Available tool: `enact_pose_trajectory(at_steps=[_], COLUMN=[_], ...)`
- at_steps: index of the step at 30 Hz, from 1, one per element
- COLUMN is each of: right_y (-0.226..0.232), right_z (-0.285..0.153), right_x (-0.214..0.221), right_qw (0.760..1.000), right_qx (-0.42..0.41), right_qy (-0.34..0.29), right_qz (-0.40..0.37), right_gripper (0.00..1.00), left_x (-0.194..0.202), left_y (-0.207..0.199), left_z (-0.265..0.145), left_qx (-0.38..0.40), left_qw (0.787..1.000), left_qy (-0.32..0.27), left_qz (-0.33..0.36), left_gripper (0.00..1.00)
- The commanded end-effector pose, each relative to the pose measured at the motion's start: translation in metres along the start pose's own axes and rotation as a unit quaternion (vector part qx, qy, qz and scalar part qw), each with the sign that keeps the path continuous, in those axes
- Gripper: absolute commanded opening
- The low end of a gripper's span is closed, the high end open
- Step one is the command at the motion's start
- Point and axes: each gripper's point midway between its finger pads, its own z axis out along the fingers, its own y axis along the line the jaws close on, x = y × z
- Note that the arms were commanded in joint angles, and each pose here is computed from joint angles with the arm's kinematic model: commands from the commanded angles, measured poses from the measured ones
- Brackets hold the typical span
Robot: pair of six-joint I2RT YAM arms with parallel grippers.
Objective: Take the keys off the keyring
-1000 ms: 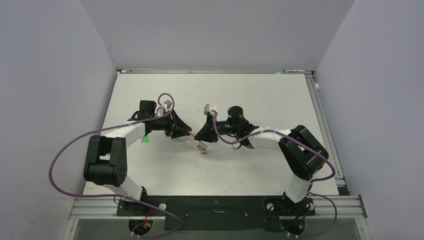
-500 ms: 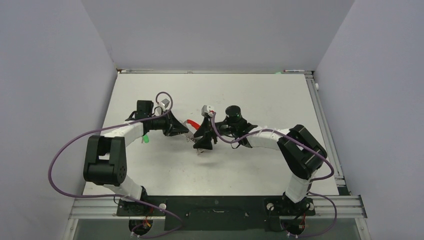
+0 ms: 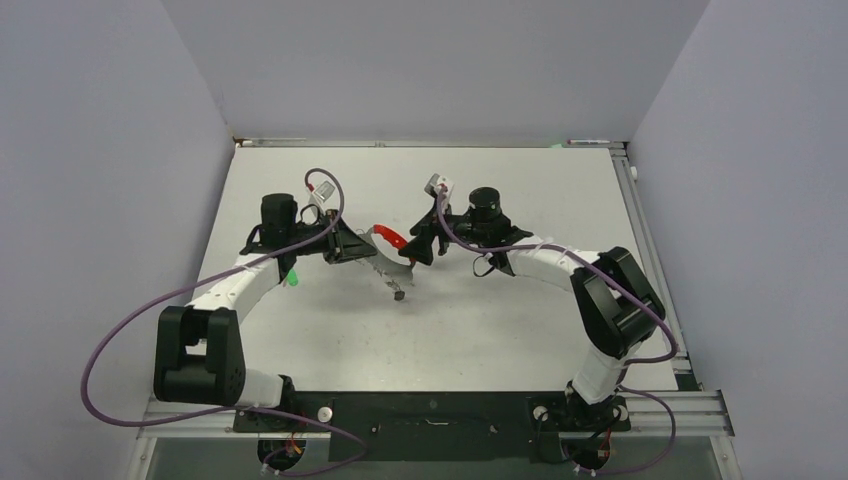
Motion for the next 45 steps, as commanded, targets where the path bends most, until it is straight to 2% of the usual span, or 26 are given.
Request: enact_pose_trajectory(at_steps=[1, 6, 16, 20, 25, 27, 30, 32, 36, 43, 45], right_y=[0.008, 0.011, 0.006, 0.003, -0.002, -0.005, -0.006, -0.009, -0.015, 0.018, 0.036], right_z=[0.003, 0.008, 0.016, 0.018, 0.011, 0.006, 0.0, -0.004, -0.015, -0.025, -0.032], right_x=[-0.017, -0.015, -0.024, -0.025, -0.025, -0.029, -0.036, -0.038, -0.035, -0.01, 0.002], right_qw=[0.997, 0.99, 0.977, 0.969, 0.957, 0.952, 0.946, 0.94, 0.925, 0.916, 0.912], right_qx=[0.031, 0.054, 0.087, 0.106, 0.125, 0.135, 0.143, 0.148, 0.163, 0.097, 0.071], right_qy=[0.03, 0.064, 0.089, 0.101, 0.124, 0.13, 0.138, 0.15, 0.182, 0.239, 0.259], right_qz=[-0.071, -0.112, -0.171, -0.201, -0.229, -0.241, -0.257, -0.267, -0.292, -0.308, -0.311], right_gripper=[0.71, 0.68, 0.62, 0.51, 0.25, 0.14, 0.06, 0.05, 0.05, 0.05, 0.05], left_x=[-0.01, -0.007, -0.007, -0.006, -0.008, -0.01, -0.019, -0.03, -0.057, -0.086, -0.09], left_y=[-0.02, -0.022, -0.019, -0.018, -0.019, -0.018, -0.019, -0.019, -0.013, 0.005, 0.01], left_z=[-0.001, 0.003, 0.004, 0.004, 0.004, 0.003, -0.002, -0.009, -0.03, -0.055, -0.06], left_qx=[0.01, 0.006, -0.003, -0.003, -0.005, -0.009, -0.013, -0.014, -0.022, -0.049, -0.056], left_qw=[0.996, 0.996, 0.996, 0.997, 0.997, 0.997, 0.996, 0.995, 0.993, 0.985, 0.983], left_qy=[-0.025, -0.024, -0.028, -0.027, -0.028, -0.031, -0.044, -0.058, -0.096, -0.141, -0.149], left_qz=[0.084, 0.09, 0.08, 0.076, 0.075, 0.075, 0.082, 0.081, 0.073, 0.088, 0.09], left_gripper=[0.0, 0.0, 0.0, 0.0, 0.0, 0.14, 0.41, 0.59, 0.82, 1.0, 0.96])
